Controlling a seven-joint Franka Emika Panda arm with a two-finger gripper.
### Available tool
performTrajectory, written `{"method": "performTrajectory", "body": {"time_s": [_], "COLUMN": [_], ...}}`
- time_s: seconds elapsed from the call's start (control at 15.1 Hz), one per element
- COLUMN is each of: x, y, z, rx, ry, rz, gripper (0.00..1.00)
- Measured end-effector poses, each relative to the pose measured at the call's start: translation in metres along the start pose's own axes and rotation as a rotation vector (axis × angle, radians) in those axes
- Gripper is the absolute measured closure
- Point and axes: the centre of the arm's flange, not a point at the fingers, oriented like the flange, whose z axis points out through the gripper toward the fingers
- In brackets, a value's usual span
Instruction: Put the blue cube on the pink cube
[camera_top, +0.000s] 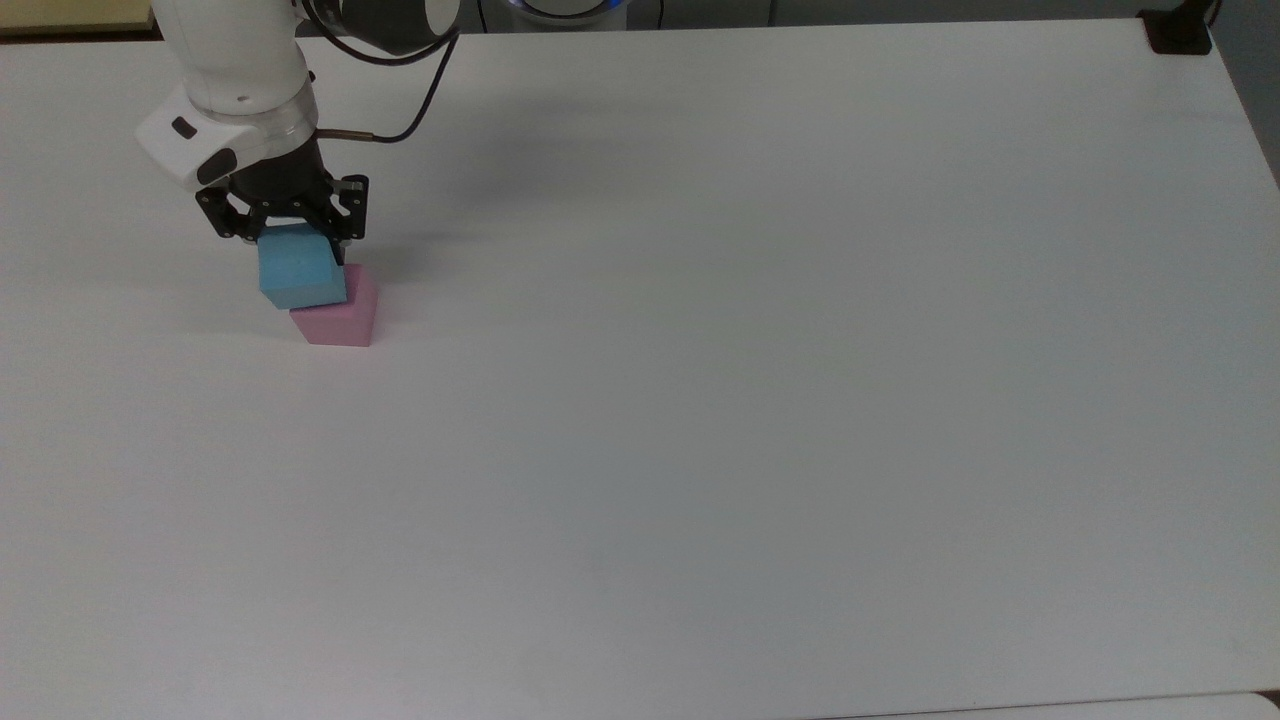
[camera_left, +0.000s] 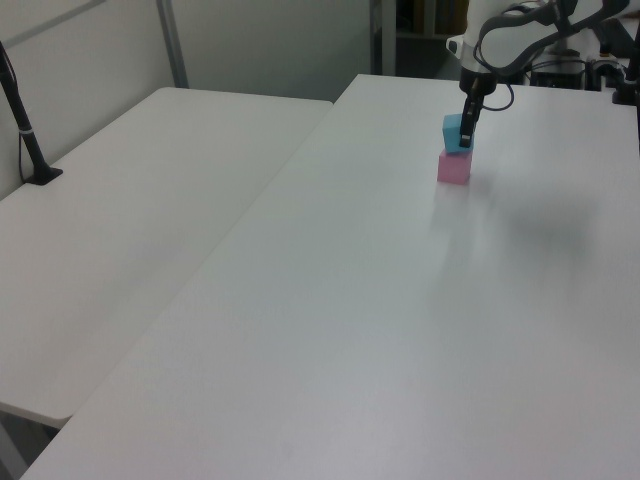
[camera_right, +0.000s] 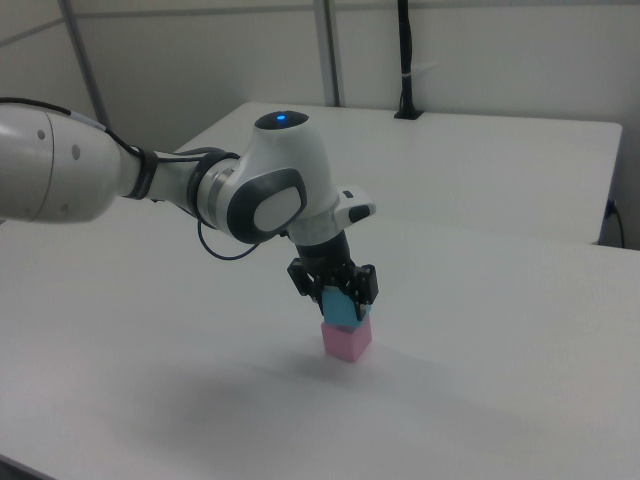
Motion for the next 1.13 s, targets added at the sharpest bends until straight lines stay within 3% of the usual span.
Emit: {"method": "performTrajectory", "body": {"time_s": [0.13, 0.4, 0.6, 0.73, 1.0, 1.13], "x": [0.001, 0.001, 0.001, 0.007, -0.001, 0.004], "y": [-0.003, -0.003, -0.005, -0.009, -0.045, -0.077], "z": [0.001, 0.001, -0.007, -0.066, -0.195, -0.215], "rx": [0.002, 0.002, 0.018, 0.061, 0.126, 0.124], "ry": [-0.001, -0.001, -0.031, -0.092, -0.168, -0.176], "rz": [-0.004, -0.005, 0.025, 0.072, 0.059, 0.077], "gripper": [0.32, 0.01, 0.00, 0.00, 0.00, 0.00]}}
